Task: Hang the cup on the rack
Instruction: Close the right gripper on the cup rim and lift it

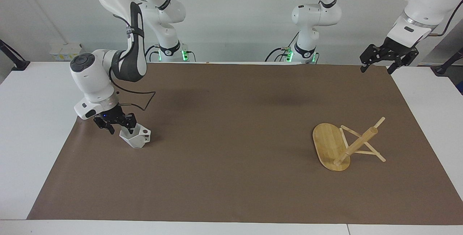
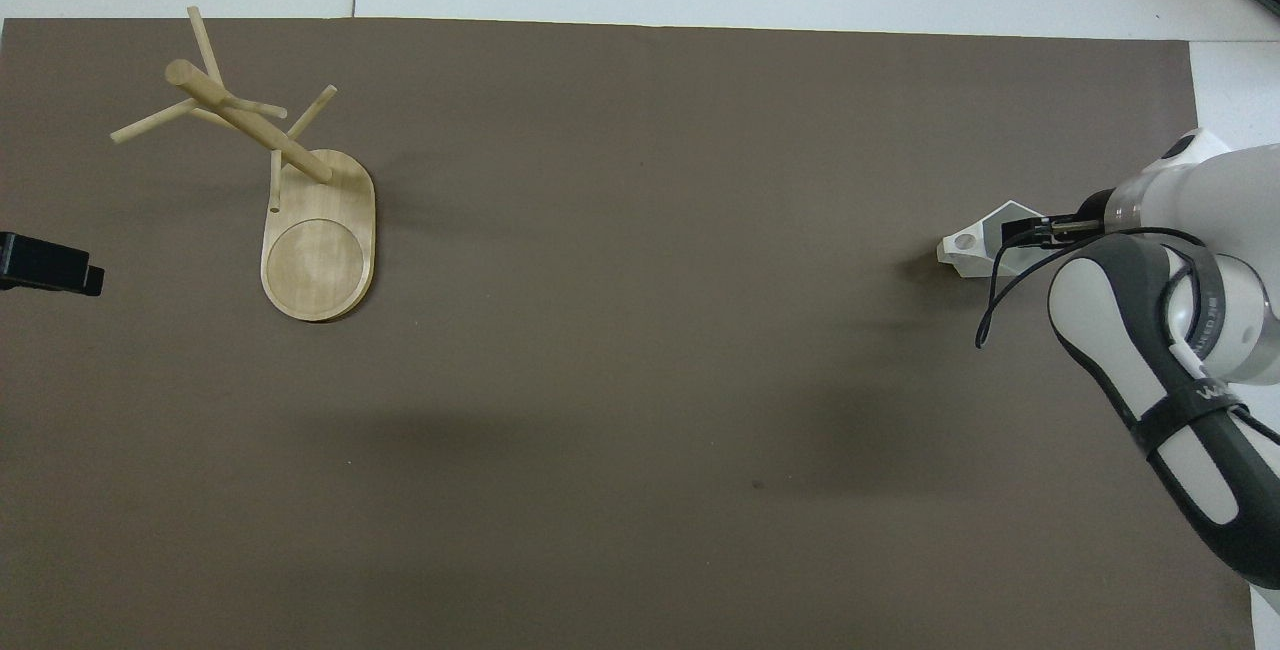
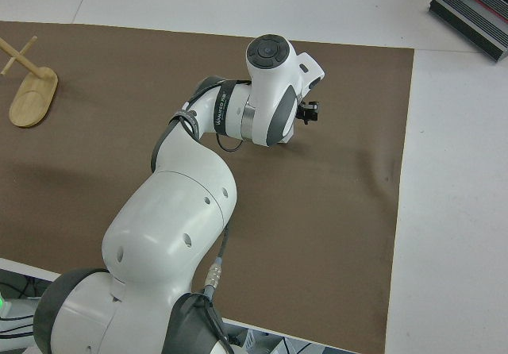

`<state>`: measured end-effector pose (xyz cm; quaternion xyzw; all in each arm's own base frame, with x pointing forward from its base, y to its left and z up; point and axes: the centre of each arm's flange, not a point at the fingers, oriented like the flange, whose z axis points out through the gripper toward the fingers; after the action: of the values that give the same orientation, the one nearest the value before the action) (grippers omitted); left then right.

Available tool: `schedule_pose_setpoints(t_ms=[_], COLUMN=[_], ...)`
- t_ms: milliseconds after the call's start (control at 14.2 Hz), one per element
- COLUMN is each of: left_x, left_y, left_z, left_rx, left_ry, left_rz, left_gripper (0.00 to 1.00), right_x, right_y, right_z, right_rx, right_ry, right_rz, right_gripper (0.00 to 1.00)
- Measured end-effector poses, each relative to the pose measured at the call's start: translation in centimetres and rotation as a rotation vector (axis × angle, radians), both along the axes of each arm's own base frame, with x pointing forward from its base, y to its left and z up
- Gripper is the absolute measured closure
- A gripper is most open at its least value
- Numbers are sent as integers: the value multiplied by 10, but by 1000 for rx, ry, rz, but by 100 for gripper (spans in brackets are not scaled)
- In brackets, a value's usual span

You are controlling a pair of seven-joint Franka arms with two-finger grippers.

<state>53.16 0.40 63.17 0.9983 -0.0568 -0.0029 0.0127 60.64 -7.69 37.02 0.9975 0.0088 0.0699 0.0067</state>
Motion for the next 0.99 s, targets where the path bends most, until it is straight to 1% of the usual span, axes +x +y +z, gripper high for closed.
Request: schedule_pose_setpoints(t_ms=[71, 141, 212, 282, 353, 423, 564, 635, 987], left_x=[0, 0, 0, 0, 0, 0, 0, 0, 0], left_y=[0, 0, 0, 0, 0, 0, 0, 0, 0], left_z=[0, 0, 0, 0, 0, 0, 0, 0, 0], left_rx=[0, 0, 0, 0, 0, 0, 0, 0, 0], left_ry=[0, 0, 0, 0, 0, 0, 0, 0, 0], left_rz=[0, 0, 0, 0, 0, 0, 0, 0, 0], left_gripper=[0, 0, 0, 0, 0, 0, 0, 0, 0], right_x=[0, 0, 0, 0, 0, 0, 0, 0, 1], right_y=[0, 0, 0, 0, 0, 0, 0, 1, 1], right_z=[0, 0, 0, 0, 0, 0, 1, 3, 4], right_rx=[0, 0, 0, 0, 0, 0, 1, 3, 4], right_ry=[0, 0, 0, 0, 0, 0, -1, -6, -7], right_rz=[0, 0, 0, 0, 0, 0, -2, -3, -6], right_gripper=[30, 38, 52, 61, 61, 70, 93, 97, 97])
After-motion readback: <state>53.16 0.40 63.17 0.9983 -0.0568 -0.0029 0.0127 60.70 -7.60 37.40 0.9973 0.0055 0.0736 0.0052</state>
